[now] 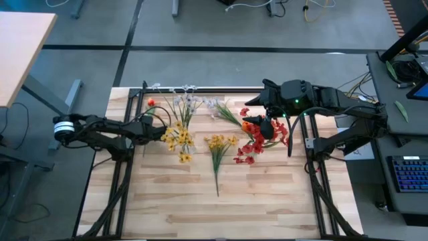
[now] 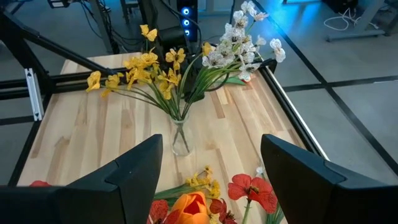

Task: Sort flowers into vase by color
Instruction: Put the orange flower into the right transparent vase

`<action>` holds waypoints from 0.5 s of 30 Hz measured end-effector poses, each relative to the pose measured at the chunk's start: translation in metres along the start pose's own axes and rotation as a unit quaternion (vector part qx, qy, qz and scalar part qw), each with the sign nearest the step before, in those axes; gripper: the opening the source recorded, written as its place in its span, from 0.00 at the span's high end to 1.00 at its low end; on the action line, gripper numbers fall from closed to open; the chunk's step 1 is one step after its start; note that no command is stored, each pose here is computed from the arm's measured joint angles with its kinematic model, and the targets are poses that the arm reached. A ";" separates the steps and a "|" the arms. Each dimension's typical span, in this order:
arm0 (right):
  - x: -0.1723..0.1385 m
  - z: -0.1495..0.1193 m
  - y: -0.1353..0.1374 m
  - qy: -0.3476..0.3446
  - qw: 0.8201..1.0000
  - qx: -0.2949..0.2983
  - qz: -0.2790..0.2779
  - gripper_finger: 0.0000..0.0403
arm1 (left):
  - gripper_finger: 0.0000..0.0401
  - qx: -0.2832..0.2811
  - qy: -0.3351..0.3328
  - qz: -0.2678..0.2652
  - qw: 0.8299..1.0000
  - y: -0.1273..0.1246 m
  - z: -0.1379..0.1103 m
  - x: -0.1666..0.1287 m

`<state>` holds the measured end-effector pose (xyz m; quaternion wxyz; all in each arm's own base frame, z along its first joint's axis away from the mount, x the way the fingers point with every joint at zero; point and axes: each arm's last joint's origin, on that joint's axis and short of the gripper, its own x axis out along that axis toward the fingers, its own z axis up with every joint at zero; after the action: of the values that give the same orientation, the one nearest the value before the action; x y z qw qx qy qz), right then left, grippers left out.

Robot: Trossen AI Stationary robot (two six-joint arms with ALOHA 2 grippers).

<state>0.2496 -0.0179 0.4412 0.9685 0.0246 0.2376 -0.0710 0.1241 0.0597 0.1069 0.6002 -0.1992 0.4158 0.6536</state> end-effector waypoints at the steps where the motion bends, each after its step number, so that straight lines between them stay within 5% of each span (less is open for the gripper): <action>1: 0.000 0.000 0.000 0.000 1.000 0.000 0.000 0.34 | 0.79 0.000 0.001 -0.001 1.000 -0.001 0.000 0.000; 15: 0.000 0.000 0.000 0.000 1.000 0.000 0.000 0.34 | 0.79 0.020 0.015 0.017 1.000 -0.012 0.004 0.002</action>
<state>0.2496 -0.0179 0.4412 0.9685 0.0246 0.2376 -0.0710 0.1359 0.0633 0.1043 0.5864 -0.1899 0.4407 0.6526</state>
